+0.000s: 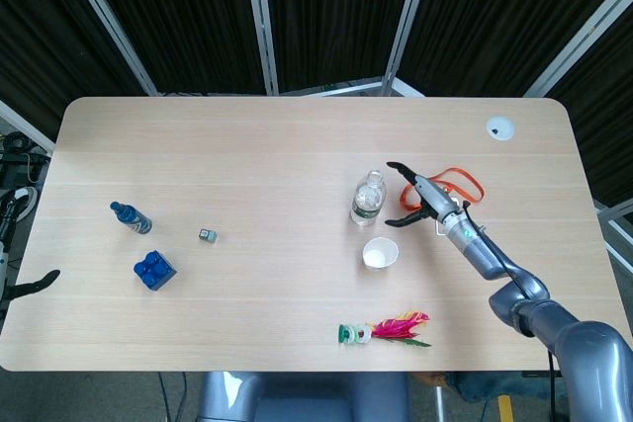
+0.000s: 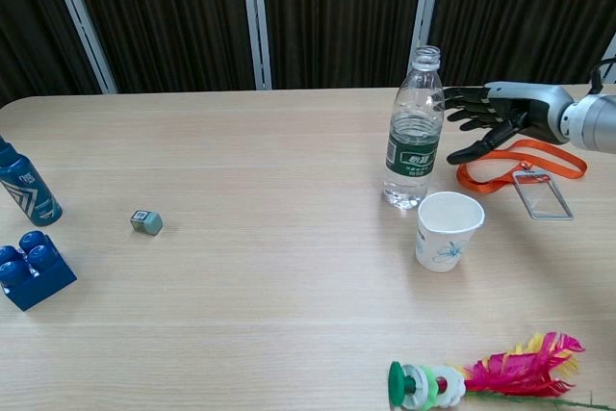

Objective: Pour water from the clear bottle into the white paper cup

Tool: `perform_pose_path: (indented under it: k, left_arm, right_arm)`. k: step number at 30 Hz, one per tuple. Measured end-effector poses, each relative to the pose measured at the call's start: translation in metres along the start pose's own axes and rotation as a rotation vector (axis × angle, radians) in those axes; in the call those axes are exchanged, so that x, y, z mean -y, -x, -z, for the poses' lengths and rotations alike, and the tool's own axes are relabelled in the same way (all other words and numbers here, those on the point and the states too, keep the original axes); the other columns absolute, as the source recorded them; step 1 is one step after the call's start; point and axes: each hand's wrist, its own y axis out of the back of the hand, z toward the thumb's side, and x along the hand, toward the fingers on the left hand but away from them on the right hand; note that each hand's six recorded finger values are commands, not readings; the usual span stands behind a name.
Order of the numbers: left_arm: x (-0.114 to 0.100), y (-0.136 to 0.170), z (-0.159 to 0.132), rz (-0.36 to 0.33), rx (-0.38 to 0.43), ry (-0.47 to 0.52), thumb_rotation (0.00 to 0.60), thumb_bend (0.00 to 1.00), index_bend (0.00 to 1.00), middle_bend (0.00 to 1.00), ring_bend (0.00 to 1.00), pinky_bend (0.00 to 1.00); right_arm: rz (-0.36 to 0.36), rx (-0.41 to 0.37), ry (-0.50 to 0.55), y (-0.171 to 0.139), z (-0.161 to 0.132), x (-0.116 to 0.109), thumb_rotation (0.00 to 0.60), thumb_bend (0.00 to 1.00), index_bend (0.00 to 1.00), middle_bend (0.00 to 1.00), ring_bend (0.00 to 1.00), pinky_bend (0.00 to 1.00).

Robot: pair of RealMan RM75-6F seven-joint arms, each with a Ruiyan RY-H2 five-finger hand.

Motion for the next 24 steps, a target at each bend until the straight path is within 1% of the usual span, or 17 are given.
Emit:
perform_pose_path:
  k: [9,15,24]
  left_arm:
    - [-0.001,-0.003,0.004,0.002,-0.016,0.012,0.6,0.0,0.0,0.0,0.0,0.0]
    - [0.0,-0.005,0.004,0.012,-0.019,0.013,0.6,0.0,0.0,0.0,0.0,0.0]
    - [0.002,-0.006,0.006,0.025,-0.032,0.018,0.6,0.0,0.0,0.0,0.0,0.0]
  right_arm:
    - [-0.002,-0.018,0.045,0.015,-0.012,0.015,0.6,0.0,0.0,0.0,0.0,0.0]
    - [-0.004,-0.03,0.052,0.026,-0.023,0.024,0.6,0.0,0.0,0.0,0.0,0.0]
    - [0.014,-0.038,0.072,0.04,-0.036,0.037,0.6,0.0,0.0,0.0,0.0,0.0]
